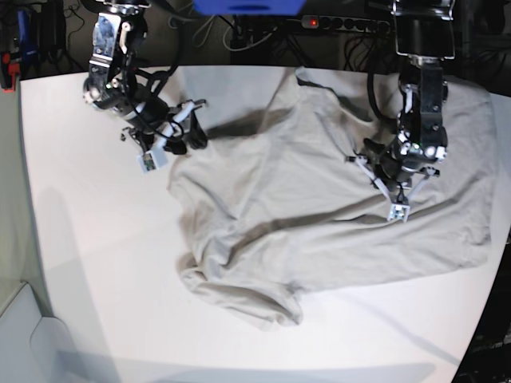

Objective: Layout the t-shirt on the table in an organized manner, then fold the t-shirt properly
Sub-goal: 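Lower both grippers onto the t-shirt's collar edge to grasp, then reach the right gripper into the t-shirt's middle and pinch the fabric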

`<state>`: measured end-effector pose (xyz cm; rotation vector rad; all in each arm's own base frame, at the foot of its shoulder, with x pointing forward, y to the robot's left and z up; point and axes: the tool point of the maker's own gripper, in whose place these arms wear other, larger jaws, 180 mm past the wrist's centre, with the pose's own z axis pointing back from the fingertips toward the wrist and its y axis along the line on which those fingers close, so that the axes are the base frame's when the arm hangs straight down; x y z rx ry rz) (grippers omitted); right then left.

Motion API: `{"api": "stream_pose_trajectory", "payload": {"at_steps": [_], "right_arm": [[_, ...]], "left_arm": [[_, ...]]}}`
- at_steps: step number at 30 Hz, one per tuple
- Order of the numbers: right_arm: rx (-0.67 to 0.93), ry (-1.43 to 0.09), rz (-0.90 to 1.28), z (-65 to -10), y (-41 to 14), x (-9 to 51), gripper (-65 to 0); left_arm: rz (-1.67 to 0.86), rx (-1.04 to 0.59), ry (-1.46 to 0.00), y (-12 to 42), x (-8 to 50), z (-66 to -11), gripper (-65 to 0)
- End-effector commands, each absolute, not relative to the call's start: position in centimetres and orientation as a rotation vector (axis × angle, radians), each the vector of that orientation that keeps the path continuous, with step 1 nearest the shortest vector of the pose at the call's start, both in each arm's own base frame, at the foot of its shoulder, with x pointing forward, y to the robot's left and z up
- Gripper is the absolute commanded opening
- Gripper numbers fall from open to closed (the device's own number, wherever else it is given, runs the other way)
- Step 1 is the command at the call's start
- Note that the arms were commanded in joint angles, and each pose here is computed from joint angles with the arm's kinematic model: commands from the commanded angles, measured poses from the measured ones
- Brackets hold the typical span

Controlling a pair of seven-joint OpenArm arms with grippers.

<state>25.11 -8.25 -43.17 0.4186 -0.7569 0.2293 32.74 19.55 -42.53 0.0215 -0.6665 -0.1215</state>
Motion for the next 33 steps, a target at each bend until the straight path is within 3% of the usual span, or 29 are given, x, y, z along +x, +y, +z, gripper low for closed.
{"api": "stream_pose_trajectory", "payload": {"at_steps": [1,7,9,11,13,14,18,24,33], "right_arm": [[0.383,-0.686,0.255,-44.3,-8.7,24.1,-38.1],[0.398,-0.688,0.258,-44.2,-8.1,25.2,-38.2],[0.408,-0.682,0.248,-44.5,-7.9,25.1,-41.0],[0.409,-0.680,0.249,-44.5,-7.8,25.1,-49.1],[0.411,-0.680,0.250,-44.5,-7.7,25.1,-62.3],[0.410,-0.681,0.251,-44.5,-7.7,25.1,-65.0],[0.382,-0.746,0.291,-42.3,-7.9,26.2,-65.0],[0.270,-0.947,0.458,-34.1,-8.0,28.9,-65.0],[0.198,-1.002,0.873,-27.5,-1.0,31.6,-65.0]], "left_arm": [[-0.120,0.028,-0.714,19.8,33.9,-41.2,-64.9],[-0.120,0.026,-0.702,19.7,33.4,-41.6,-64.9],[-0.120,0.026,-0.701,19.7,33.3,-41.7,-64.9],[-0.120,0.026,-0.701,19.7,33.3,-41.7,-64.9],[-0.120,0.026,-0.701,19.7,33.3,-41.7,-64.9],[-0.120,0.026,-0.701,19.7,33.3,-41.7,-64.9],[-0.120,0.026,-0.701,19.7,33.3,-41.7,-64.9],[-0.120,0.026,-0.699,19.7,33.3,-41.7,-64.9],[-0.124,0.023,-0.677,19.6,32.4,-42.5,-64.9]]}}
